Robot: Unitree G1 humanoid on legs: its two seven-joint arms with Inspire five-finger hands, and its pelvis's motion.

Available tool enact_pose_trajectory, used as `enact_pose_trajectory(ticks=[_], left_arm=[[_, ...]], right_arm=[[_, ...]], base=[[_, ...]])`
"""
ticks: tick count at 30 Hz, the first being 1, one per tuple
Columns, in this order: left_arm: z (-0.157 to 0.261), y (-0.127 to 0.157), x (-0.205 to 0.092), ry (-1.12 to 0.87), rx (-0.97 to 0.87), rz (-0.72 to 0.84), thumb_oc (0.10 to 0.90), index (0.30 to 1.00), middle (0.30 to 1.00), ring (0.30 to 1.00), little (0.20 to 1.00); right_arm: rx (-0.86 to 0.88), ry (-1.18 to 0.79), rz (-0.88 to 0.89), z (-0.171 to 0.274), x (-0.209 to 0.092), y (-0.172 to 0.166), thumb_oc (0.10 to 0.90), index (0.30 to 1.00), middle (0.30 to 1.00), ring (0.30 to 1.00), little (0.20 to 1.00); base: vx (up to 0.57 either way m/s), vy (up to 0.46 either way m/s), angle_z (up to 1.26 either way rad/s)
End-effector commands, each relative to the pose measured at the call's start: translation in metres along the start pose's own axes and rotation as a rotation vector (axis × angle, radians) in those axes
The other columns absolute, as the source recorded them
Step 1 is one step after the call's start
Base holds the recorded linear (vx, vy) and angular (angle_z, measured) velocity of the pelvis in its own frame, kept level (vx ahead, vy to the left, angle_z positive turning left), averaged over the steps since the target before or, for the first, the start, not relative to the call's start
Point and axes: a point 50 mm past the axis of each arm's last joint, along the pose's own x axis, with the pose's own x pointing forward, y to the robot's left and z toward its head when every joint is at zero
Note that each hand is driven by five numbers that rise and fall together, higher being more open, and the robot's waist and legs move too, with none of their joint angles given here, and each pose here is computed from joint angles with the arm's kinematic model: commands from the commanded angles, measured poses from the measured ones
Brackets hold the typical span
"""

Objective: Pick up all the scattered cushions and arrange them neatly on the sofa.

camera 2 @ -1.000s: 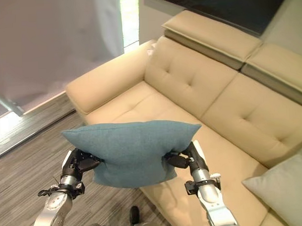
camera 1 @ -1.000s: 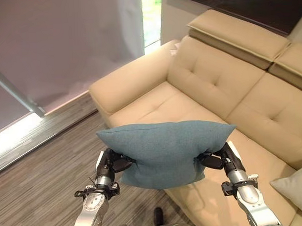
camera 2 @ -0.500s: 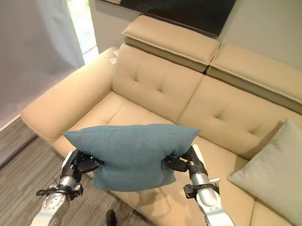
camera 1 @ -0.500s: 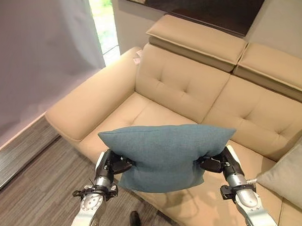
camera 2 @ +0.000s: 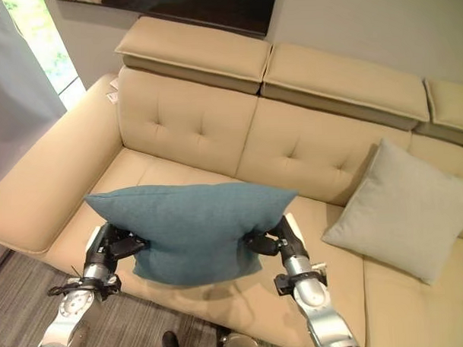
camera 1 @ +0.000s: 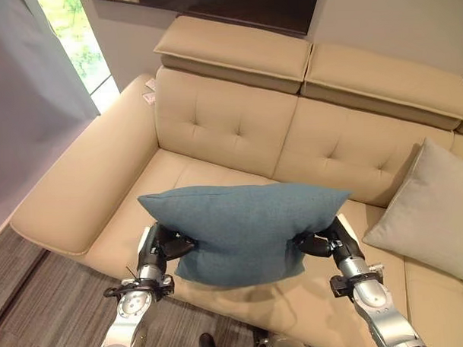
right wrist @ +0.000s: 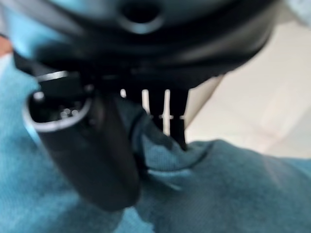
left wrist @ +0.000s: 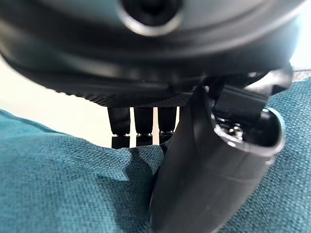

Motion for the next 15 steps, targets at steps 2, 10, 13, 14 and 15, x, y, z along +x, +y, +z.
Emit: enact_pose_trajectory(ticks=[2,10,13,14,15], left_arm=[[0.069,-0.049,0.007,-0.371,-0.048,-0.255,0.4,0.3,0.3,0.3,0.3],[0.079,-0.05,0.007,-0.414,-0.076,-0.226,0.4,0.3,0.3,0.3,0.3],[0.082,-0.054,0.008,-0.428,-0.083,-0.231,0.4,0.3,0.3,0.3,0.3],[0.081,-0.055,0.008,-0.427,-0.084,-0.239,0.4,0.3,0.3,0.3,0.3],[0.08,-0.056,0.008,-0.42,-0.084,-0.248,0.4,0.3,0.3,0.3,0.3]], right_arm=[[0.059,-0.369,0.047,0.068,0.011,0.01,0.4,0.3,0.3,0.3,0.3],[0.031,-0.331,0.036,0.062,0.012,0.006,0.4,0.3,0.3,0.3,0.3],[0.011,-0.323,0.023,0.06,0.012,0.002,0.4,0.3,0.3,0.3,0.3],[0.006,-0.323,0.022,0.06,0.012,0.001,0.4,0.3,0.3,0.3,0.3],[0.0,-0.323,0.022,0.06,0.012,0.001,0.4,0.3,0.3,0.3,0.3]], base=[[0.01,-0.042,0.21],[0.15,0.14,-0.09],[0.16,0.254,-0.32],[0.17,0.329,-0.31],[0.18,0.352,-0.34]])
